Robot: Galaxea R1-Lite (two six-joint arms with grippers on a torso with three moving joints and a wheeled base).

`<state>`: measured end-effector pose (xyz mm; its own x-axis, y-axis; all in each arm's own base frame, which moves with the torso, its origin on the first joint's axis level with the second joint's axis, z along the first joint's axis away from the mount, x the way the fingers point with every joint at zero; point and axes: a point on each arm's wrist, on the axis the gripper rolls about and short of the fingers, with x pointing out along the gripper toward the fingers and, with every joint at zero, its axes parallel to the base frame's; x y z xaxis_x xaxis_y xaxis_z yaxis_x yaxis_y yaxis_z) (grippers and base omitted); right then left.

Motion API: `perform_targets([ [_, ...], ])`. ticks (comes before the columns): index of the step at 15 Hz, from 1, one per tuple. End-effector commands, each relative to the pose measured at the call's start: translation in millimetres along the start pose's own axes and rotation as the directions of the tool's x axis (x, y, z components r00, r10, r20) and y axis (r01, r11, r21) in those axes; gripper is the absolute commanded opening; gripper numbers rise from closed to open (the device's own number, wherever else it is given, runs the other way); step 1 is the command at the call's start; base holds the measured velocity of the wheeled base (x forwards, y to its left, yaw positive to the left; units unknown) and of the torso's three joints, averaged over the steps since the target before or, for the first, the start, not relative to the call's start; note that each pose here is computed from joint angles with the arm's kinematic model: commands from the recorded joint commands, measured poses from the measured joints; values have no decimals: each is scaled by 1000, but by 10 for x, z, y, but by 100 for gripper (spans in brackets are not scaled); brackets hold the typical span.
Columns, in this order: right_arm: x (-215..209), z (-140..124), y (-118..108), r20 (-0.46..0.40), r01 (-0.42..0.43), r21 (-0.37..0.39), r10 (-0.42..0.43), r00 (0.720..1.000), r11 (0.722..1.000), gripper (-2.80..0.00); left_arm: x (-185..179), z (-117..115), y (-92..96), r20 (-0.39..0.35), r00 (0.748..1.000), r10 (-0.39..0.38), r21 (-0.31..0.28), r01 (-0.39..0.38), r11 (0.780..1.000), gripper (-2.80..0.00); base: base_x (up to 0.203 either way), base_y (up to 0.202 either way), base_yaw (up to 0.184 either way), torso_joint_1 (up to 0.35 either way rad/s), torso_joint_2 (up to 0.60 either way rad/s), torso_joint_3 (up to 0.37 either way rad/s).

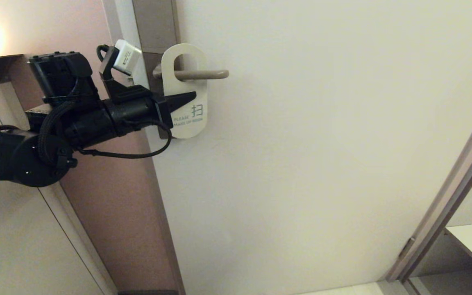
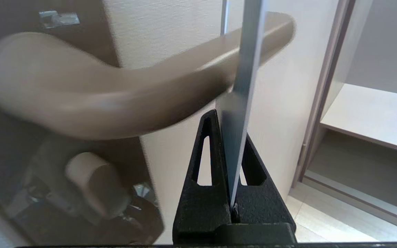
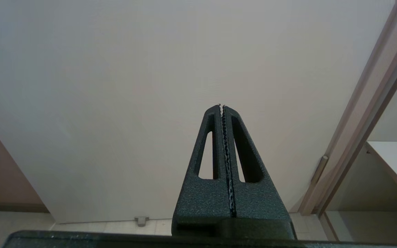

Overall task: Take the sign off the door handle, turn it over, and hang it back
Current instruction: Take down the sign

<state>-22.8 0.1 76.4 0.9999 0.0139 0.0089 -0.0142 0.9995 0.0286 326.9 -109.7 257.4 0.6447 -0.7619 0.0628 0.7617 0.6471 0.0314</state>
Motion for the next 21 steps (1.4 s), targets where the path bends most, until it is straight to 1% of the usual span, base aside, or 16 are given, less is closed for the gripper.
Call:
perform_targets([
  [1, 0, 0, 0, 0, -1, 0, 1, 1000, 1000, -280, 12, -6, -9, 1, 1000, -8, 0, 8, 1000, -280, 0, 0, 0, 0, 0, 0],
  [9, 0, 0, 0, 0, -1, 0, 1, 1000, 1000, -280, 83, -6, -119, 4, 1000, -24, -1, 24, 1000, -280, 0, 0, 0, 0, 0, 0],
  [11, 0, 0, 0, 0, -1, 0, 1, 1000, 1000, -280, 111, -21, -151, 1, 1000, -17, -4, 17, 1000, -280, 0, 0, 0, 0, 0, 0],
  [18, 0, 0, 0, 0, -1, 0, 1, 1000, 1000, -280, 212, -139, -136, -22, 1000, -13, -17, 13, 1000, -280, 0, 0, 0, 0, 0, 0],
  [21, 0, 0, 0, 0, -1, 0, 1, 1000, 1000, -280, 272, -58, -107, 6, 1000, -5, -1, 5, 1000, -280, 0, 0, 0, 0, 0, 0],
])
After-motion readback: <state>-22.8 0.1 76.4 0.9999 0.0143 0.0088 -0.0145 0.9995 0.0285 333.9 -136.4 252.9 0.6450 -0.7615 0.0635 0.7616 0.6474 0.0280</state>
